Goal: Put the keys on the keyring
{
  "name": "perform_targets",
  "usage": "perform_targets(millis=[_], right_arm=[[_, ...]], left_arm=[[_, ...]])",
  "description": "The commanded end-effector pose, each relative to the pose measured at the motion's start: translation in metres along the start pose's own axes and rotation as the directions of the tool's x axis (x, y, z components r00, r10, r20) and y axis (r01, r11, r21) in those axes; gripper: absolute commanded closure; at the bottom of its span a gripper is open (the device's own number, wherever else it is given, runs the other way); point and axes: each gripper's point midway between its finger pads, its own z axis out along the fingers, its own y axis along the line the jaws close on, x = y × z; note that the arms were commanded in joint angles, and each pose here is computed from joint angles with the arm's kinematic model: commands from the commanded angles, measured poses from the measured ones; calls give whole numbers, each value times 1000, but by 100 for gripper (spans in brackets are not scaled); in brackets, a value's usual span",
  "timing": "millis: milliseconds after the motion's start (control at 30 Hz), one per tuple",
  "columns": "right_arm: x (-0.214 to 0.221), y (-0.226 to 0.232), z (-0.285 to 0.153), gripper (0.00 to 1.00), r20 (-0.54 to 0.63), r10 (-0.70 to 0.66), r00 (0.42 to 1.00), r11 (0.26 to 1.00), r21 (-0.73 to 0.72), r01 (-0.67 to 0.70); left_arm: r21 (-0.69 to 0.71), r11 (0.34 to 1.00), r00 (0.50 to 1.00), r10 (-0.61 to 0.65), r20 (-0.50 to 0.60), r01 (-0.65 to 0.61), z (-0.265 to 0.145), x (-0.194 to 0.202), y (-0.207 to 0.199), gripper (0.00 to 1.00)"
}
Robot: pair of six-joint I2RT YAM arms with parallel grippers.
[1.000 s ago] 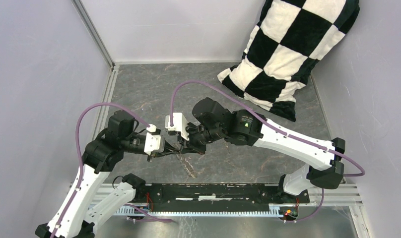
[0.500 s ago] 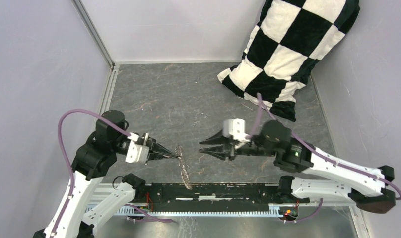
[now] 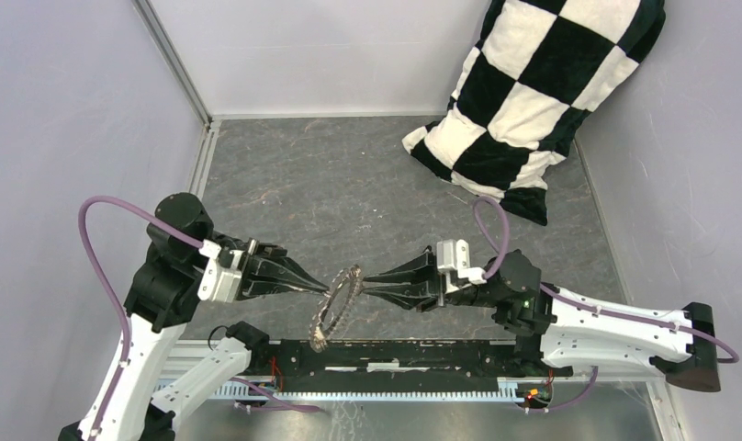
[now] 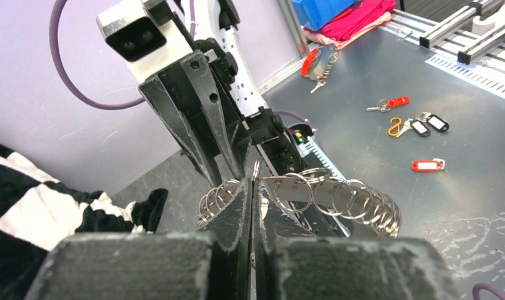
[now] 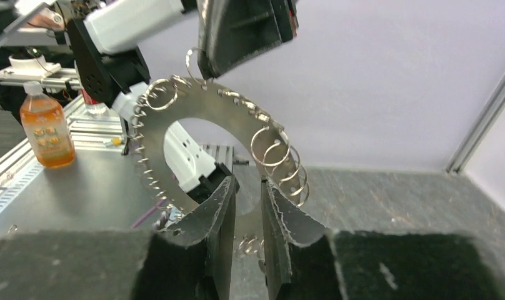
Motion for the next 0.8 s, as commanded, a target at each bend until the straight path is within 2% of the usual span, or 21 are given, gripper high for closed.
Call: perform_targets(millis=[0, 133, 200, 233, 367, 400, 467, 567, 767], right_arm=[[-59, 5, -2, 73, 187, -76, 979, 997, -11, 79], [-58, -3, -5, 74, 150, -101, 984, 995, 37, 96], [-52, -14, -9, 71, 108, -105, 989, 991, 94, 95], [-49, -25, -10, 66, 78, -101, 992, 984, 153, 88], [2, -78, -28, 33, -164, -47, 985, 904, 412, 112], [18, -90, -34, 29, -217, -18, 976, 881, 458, 118], [59, -123, -55, 27, -309, 101, 946, 829, 552, 92], [110, -156, -96, 25, -377, 217, 900, 764, 640, 84], [190, -176, -154, 27, -526, 327, 785, 729, 669, 145]], left_arm=[[84, 995, 997, 49, 55, -53, 1, -24, -10, 98], [87, 995, 997, 52, 58, -57, 1, -24, -14, 98], [80, 995, 997, 55, 54, -59, 1, -24, -14, 98], [75, 995, 997, 55, 51, -58, 1, -23, -14, 98], [25, 998, 998, 50, 24, -51, 0, -14, -12, 98], [13, 999, 999, 45, 17, -45, 0, -11, -12, 98], [-10, 1000, 1000, 25, 2, -25, -1, -4, -12, 98], [-21, 1000, 1000, 9, -10, -9, -2, 5, -16, 98], [-42, 999, 1000, -14, -26, 13, -3, 15, -21, 98]])
